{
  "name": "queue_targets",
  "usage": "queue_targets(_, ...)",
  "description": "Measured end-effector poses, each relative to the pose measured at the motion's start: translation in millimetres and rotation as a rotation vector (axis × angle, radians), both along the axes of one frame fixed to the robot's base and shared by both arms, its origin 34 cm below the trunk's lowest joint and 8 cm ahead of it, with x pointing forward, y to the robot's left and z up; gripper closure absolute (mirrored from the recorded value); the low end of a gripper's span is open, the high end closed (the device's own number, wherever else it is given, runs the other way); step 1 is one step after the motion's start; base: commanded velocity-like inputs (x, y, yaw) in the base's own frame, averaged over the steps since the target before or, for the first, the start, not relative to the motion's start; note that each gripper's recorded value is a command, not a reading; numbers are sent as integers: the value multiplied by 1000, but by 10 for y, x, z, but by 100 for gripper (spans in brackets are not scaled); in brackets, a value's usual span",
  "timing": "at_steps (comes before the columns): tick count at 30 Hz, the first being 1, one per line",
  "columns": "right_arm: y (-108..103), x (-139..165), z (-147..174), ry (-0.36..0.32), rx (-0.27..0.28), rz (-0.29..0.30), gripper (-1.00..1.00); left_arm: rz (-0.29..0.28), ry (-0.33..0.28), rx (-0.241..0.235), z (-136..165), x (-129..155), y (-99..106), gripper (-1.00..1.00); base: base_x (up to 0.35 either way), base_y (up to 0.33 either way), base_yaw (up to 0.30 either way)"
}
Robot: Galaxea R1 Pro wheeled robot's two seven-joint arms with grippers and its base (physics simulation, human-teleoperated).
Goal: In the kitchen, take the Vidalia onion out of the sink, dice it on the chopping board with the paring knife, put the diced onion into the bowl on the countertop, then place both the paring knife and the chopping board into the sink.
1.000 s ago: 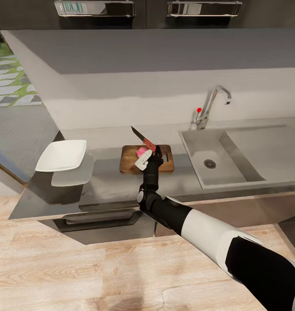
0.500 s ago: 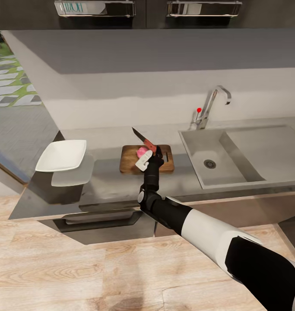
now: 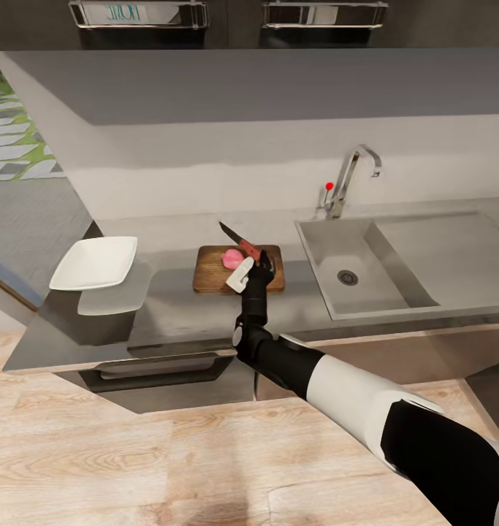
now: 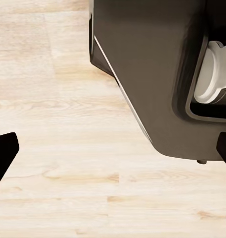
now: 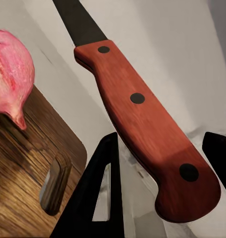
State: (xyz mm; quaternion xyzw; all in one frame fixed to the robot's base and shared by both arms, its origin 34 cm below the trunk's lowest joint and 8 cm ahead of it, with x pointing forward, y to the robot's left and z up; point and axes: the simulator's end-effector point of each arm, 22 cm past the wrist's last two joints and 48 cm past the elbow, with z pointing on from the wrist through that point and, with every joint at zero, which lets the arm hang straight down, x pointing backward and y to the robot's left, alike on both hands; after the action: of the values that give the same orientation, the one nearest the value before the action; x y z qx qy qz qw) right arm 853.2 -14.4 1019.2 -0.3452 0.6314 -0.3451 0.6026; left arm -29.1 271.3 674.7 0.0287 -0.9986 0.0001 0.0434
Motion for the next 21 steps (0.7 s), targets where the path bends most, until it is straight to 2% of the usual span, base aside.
queue_targets(7, 58, -22, -23, 8, -6, 20, 100, 0, 1, 1, 1, -5, 5, -100, 0, -2, 0)
queue_targets(21, 67, -25, -22, 9, -4, 22, 100, 1, 1, 0, 1, -6, -5, -100, -4, -1, 0)
